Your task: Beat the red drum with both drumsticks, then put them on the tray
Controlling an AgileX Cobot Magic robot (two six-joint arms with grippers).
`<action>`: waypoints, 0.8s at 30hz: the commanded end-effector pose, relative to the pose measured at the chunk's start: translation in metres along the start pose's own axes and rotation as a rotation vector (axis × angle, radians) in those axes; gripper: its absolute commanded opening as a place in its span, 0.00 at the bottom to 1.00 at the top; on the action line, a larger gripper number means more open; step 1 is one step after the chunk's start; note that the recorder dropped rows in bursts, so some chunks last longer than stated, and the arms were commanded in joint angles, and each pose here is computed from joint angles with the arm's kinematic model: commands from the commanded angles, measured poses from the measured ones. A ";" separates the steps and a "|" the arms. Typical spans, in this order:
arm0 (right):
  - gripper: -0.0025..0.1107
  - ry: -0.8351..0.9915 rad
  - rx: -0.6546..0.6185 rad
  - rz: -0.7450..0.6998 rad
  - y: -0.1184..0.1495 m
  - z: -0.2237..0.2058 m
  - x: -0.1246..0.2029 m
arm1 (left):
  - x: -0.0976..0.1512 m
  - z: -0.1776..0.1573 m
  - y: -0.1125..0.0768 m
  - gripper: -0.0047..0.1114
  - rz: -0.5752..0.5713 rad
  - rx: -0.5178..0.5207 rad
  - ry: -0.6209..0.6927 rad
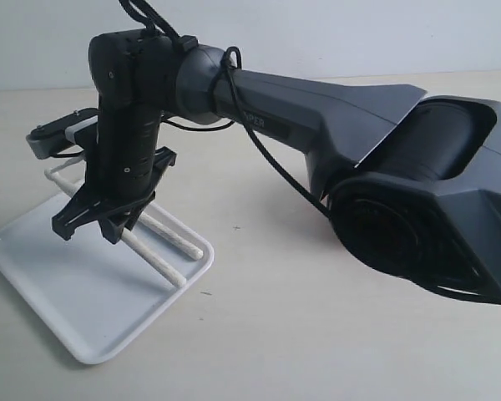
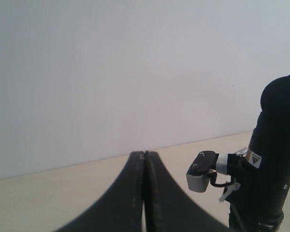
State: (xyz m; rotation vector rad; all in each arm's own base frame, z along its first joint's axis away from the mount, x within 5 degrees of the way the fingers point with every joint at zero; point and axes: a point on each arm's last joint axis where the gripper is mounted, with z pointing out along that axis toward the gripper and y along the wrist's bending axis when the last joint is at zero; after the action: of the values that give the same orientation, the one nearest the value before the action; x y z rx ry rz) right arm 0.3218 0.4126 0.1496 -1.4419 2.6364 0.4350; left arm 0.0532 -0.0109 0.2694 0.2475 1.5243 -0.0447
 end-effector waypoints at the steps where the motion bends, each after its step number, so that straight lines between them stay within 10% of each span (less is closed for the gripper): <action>1: 0.02 0.001 -0.005 -0.024 0.001 0.004 -0.001 | 0.000 0.001 0.000 0.04 0.008 -0.005 -0.008; 24: 0.17 -0.037 0.018 -0.052 -0.002 0.008 -0.004 | 0.000 0.001 0.000 0.04 0.018 -0.002 -0.006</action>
State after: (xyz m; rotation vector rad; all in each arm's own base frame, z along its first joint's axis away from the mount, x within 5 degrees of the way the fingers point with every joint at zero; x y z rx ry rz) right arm 0.3238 0.4162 0.1416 -1.4699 2.5879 0.4425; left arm 0.0533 -0.0106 0.2696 0.2557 1.5206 -0.0311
